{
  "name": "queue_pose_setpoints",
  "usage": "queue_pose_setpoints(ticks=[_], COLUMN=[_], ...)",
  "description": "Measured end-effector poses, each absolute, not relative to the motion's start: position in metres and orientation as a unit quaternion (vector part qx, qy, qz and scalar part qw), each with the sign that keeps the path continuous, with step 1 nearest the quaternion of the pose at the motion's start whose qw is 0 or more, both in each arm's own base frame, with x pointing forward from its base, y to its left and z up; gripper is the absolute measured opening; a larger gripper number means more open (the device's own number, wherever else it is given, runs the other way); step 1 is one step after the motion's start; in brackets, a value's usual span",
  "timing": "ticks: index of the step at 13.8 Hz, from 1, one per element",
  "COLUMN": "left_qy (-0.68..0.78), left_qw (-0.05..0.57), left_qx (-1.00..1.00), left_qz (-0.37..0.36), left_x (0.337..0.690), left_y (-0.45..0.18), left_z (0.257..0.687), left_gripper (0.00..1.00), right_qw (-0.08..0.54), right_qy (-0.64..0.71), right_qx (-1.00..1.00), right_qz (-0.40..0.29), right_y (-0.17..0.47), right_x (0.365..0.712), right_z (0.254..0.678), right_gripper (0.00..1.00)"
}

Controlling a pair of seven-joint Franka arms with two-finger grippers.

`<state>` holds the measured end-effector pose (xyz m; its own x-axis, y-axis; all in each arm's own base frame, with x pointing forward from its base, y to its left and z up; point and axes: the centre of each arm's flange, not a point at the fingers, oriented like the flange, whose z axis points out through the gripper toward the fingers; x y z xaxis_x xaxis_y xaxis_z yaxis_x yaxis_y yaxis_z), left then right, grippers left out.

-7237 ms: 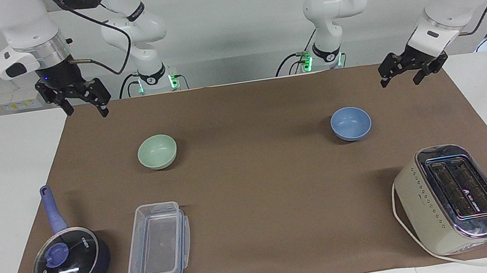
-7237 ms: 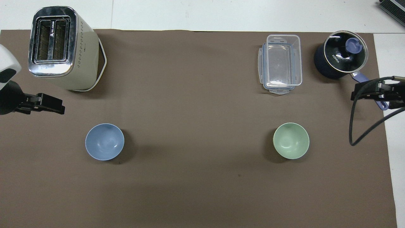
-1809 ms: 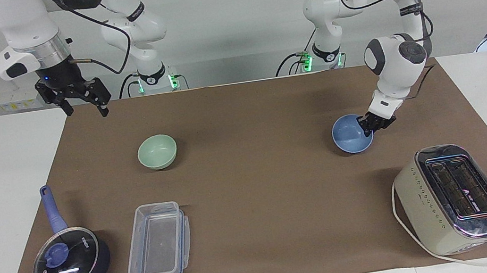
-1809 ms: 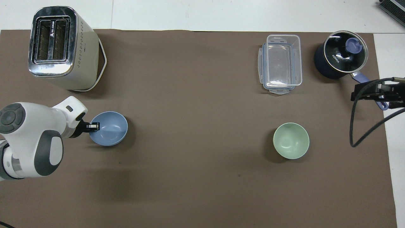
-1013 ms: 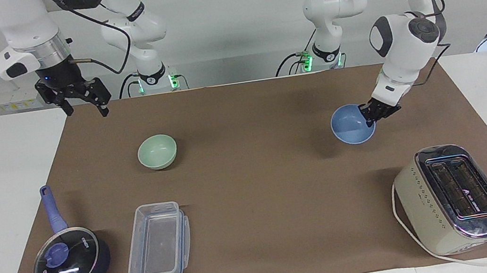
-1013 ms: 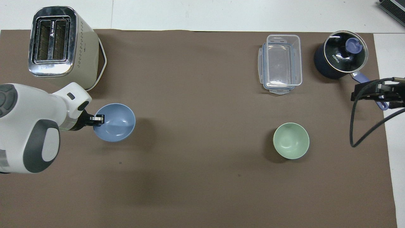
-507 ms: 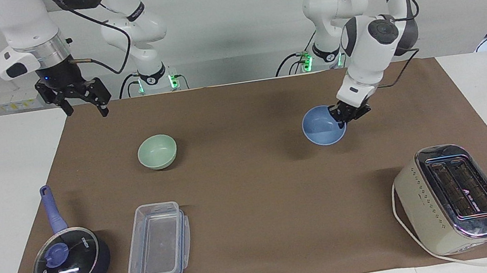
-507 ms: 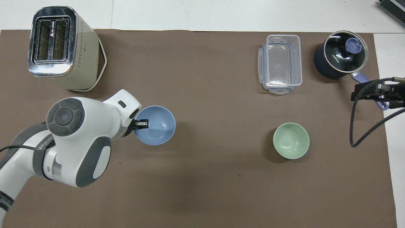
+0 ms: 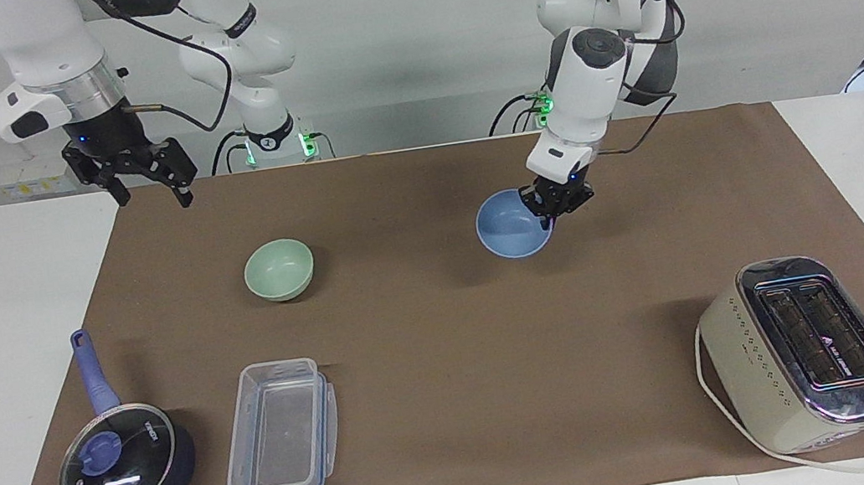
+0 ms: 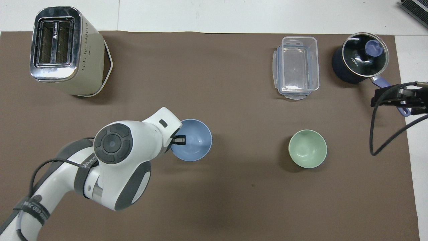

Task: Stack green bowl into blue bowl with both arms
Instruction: 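Slide the blue bowl with the left gripper toward the table center, then open the left gripper and withdraw it from the blue bowl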

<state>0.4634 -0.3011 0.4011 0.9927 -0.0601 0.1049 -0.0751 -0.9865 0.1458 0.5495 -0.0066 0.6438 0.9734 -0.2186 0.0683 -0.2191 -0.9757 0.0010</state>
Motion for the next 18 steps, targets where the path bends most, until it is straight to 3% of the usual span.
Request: queue_pose_setpoints(ticks=[4, 10, 12, 18], left_qy=[-0.044, -0.047, -0.045, -0.024], left_qw=[0.082, 0.070, 0.069, 0.054], left_qx=[0.995, 0.996, 0.996, 0.998], left_qz=[0.047, 0.033, 0.033, 0.003], left_x=[0.443, 0.417, 0.417, 0.441], left_y=[-0.338, -0.330, -0.327, -0.310], left_z=[0.365, 0.324, 0.324, 0.345], left_gripper=[0.06, 0.06, 0.23, 0.93], right_qw=[0.004, 0.004, 0.004, 0.004], right_qy=[-0.110, -0.110, -0.110, -0.110], right_qx=[0.993, 0.993, 0.993, 0.993], right_qz=[0.034, 0.034, 0.034, 0.034], right_y=[-0.007, -0.007, -0.007, -0.007], right_x=[0.549, 0.549, 0.549, 0.549], right_z=[0.644, 0.644, 0.644, 0.644], right_gripper=[1.00, 1.00, 1.00, 1.00])
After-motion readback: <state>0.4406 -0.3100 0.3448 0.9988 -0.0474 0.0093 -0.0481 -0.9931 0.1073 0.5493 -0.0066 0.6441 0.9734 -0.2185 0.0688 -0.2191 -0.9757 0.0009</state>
